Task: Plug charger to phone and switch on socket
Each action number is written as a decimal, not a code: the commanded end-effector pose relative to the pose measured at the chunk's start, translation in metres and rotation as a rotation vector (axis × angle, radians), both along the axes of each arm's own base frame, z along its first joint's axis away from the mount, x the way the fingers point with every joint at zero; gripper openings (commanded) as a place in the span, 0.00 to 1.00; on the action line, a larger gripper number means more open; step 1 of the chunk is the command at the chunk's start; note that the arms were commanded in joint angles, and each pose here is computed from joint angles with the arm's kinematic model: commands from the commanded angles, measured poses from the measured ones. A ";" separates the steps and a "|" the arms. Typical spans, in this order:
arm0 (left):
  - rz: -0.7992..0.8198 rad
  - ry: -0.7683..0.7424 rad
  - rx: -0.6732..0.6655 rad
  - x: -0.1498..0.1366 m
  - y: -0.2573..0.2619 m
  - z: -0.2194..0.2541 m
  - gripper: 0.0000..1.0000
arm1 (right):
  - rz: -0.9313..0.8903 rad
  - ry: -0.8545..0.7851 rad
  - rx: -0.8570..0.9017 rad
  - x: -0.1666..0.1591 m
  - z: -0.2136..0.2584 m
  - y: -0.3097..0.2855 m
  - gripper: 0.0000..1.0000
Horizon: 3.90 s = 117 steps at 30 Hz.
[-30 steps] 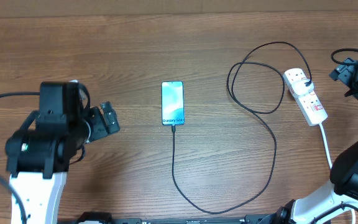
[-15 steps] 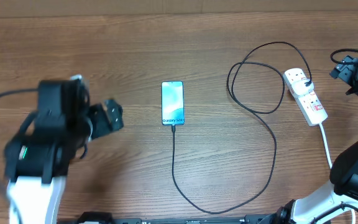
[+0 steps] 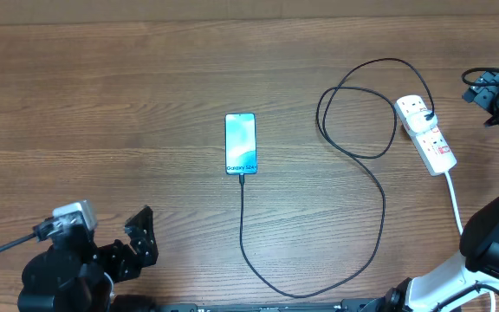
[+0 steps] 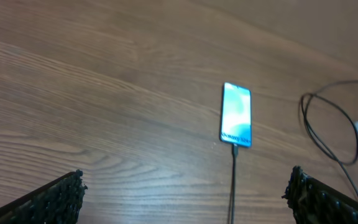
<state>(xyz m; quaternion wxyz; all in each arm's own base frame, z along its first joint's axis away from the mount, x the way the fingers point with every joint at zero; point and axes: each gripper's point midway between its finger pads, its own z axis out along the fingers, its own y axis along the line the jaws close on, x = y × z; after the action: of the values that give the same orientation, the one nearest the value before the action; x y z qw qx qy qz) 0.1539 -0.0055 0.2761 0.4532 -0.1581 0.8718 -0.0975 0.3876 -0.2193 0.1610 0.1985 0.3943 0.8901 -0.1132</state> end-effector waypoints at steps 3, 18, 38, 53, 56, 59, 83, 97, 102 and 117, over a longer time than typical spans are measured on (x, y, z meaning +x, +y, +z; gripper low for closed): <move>0.048 -0.008 0.013 -0.001 0.008 0.000 1.00 | 0.020 -0.006 -0.023 0.000 0.006 -0.002 1.00; 0.048 0.022 0.016 -0.005 0.009 -0.006 1.00 | 0.207 -0.014 0.003 0.016 -0.013 0.010 1.00; 0.047 0.126 0.026 -0.021 0.010 -0.026 1.00 | 0.313 -0.013 -0.074 0.018 -0.070 0.004 1.00; 0.047 0.126 0.026 -0.021 0.010 -0.026 0.99 | 0.401 -0.045 0.049 0.009 -0.115 0.011 1.00; 0.047 0.126 0.027 -0.021 0.010 -0.026 1.00 | 0.400 -0.031 0.063 0.009 -0.125 0.012 1.00; 0.047 0.126 0.026 -0.021 0.010 -0.026 1.00 | 0.400 -0.007 0.082 0.007 -0.137 0.014 1.00; 0.047 0.126 0.026 -0.021 0.010 -0.026 1.00 | 0.350 -0.022 0.110 0.008 -0.143 0.014 1.00; 0.047 0.126 0.026 -0.021 0.010 -0.026 0.99 | 0.364 -0.007 0.171 0.005 -0.157 0.024 1.00; 0.047 0.126 0.026 -0.021 0.010 -0.026 1.00 | 0.364 -0.004 0.174 0.004 -0.157 0.024 1.00; 0.047 0.126 0.027 -0.021 0.010 -0.026 1.00 | 0.471 -0.018 0.223 0.005 -0.157 0.040 1.00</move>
<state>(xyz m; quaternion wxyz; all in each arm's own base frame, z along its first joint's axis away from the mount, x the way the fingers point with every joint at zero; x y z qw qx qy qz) 0.1330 0.0021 0.2506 0.3995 -0.1716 0.8979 -0.0681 0.3964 -0.2027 0.0224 0.2061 0.2406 0.9485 -0.0083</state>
